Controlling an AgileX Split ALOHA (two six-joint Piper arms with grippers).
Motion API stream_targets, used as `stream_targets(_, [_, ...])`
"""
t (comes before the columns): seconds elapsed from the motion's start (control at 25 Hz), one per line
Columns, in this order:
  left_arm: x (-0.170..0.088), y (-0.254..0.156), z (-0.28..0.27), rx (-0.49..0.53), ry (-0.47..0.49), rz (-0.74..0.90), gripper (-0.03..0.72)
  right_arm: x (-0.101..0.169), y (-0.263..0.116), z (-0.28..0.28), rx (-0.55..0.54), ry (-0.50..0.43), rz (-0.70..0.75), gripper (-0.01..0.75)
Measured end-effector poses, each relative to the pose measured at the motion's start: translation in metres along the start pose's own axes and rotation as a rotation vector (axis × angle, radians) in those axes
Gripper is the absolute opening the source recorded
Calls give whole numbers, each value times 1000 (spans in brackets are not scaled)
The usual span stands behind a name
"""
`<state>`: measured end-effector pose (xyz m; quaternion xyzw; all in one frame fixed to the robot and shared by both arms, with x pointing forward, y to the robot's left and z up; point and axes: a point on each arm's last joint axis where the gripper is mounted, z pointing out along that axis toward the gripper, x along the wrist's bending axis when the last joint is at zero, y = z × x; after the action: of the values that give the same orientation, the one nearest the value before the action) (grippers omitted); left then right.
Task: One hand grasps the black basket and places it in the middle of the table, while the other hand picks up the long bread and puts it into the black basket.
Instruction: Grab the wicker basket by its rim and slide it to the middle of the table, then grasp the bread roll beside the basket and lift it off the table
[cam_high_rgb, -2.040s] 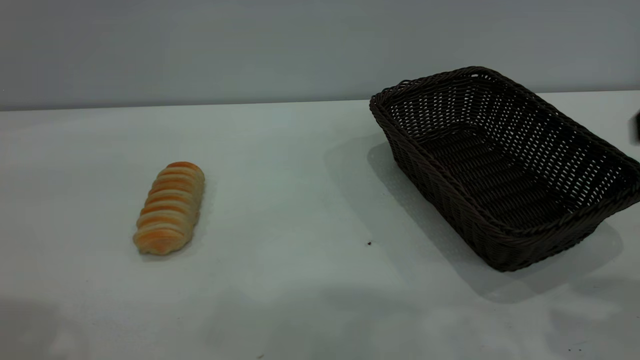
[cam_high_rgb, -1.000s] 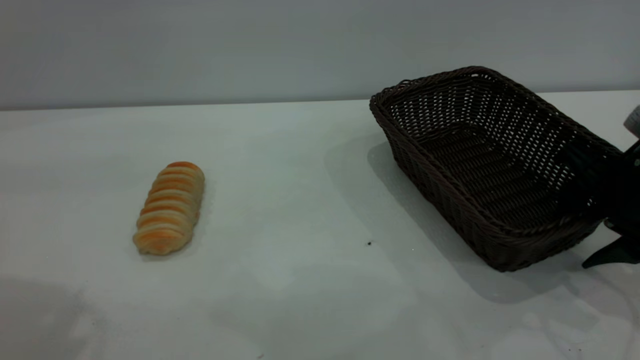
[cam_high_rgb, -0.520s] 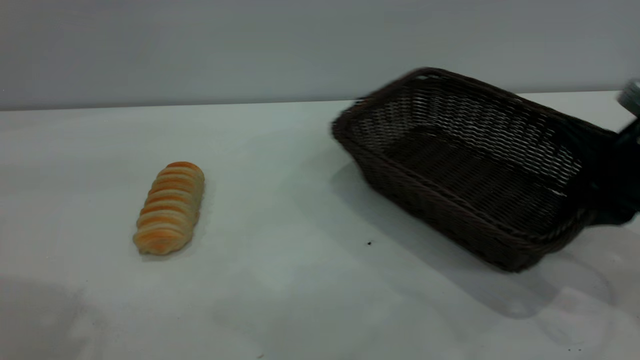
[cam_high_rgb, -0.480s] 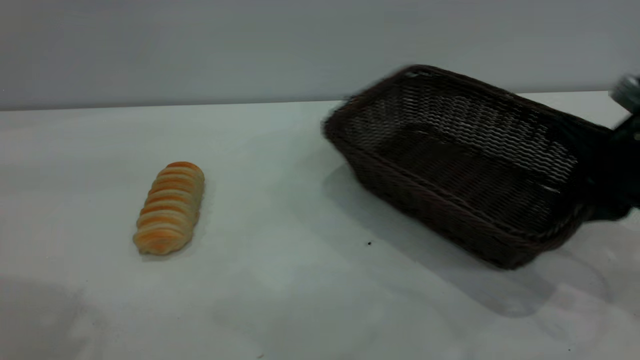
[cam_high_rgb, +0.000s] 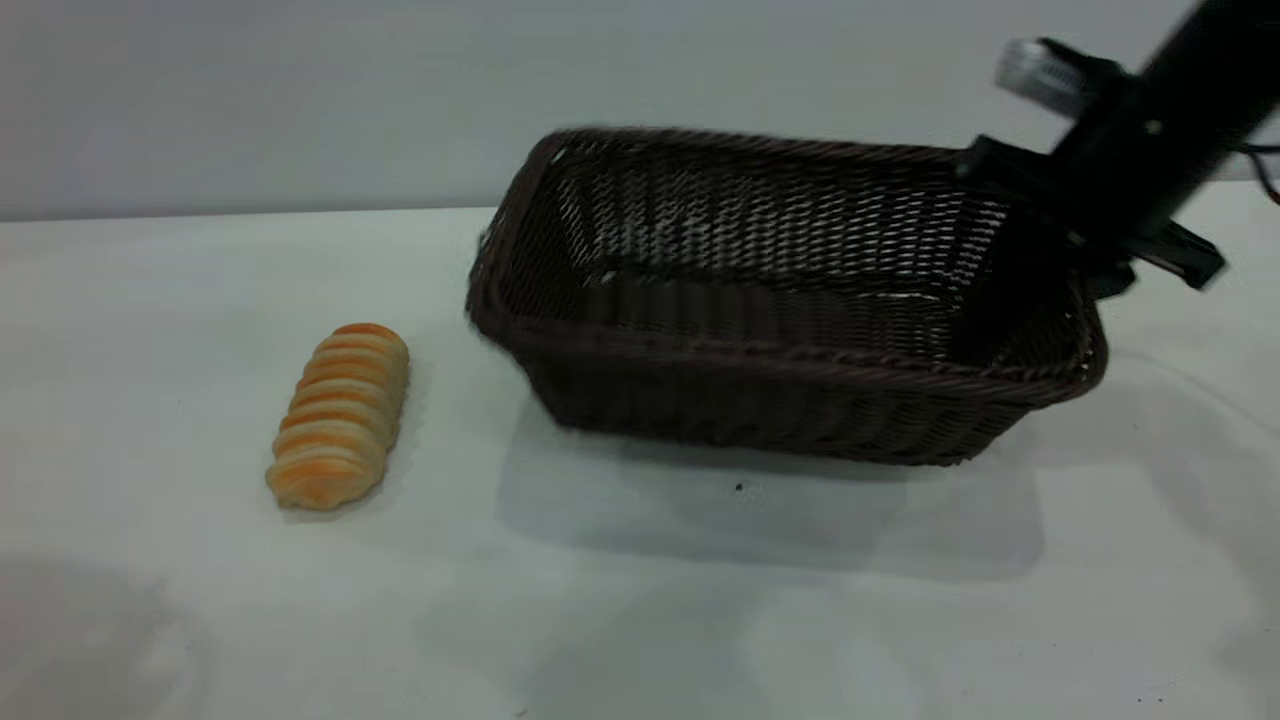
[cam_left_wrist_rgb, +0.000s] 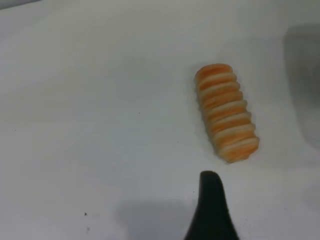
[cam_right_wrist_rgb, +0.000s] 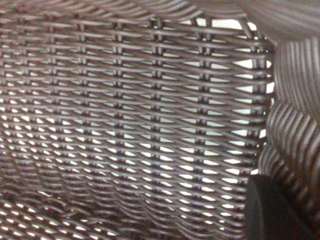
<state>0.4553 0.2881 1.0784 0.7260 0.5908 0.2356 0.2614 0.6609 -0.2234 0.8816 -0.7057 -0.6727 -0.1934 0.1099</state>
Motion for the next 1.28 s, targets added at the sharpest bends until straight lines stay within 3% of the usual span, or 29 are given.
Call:
stream_targets(0.16, [0, 0, 0, 1, 0, 0, 591, 19, 14, 24, 71, -36, -119, 94])
stream_targets(0.6, [1, -1, 14, 49, -7, -5, 591, 12, 23, 46, 54, -93, -79, 110])
stream_targets(0.72, [2, -1, 29, 84, -19, -25, 591, 14, 25, 43, 41, -94, -85, 199])
stream_targets(0.92, [5, -2, 77, 150, -36, -73, 591, 32, 31, -3, 12, -111, -218, 486])
stream_targets(1.0, [6, -4, 100, 193, -44, -96, 591, 43, 30, -33, -6, -125, -296, 566])
stream_targets(1.12, [7, -6, 137, 271, -63, -131, 591, 63, 21, -86, -31, -127, -388, 601])
stream_targets(1.28, [11, -4, 183, 341, -76, -144, 591, 89, -4, -157, -73, -121, -482, 551])
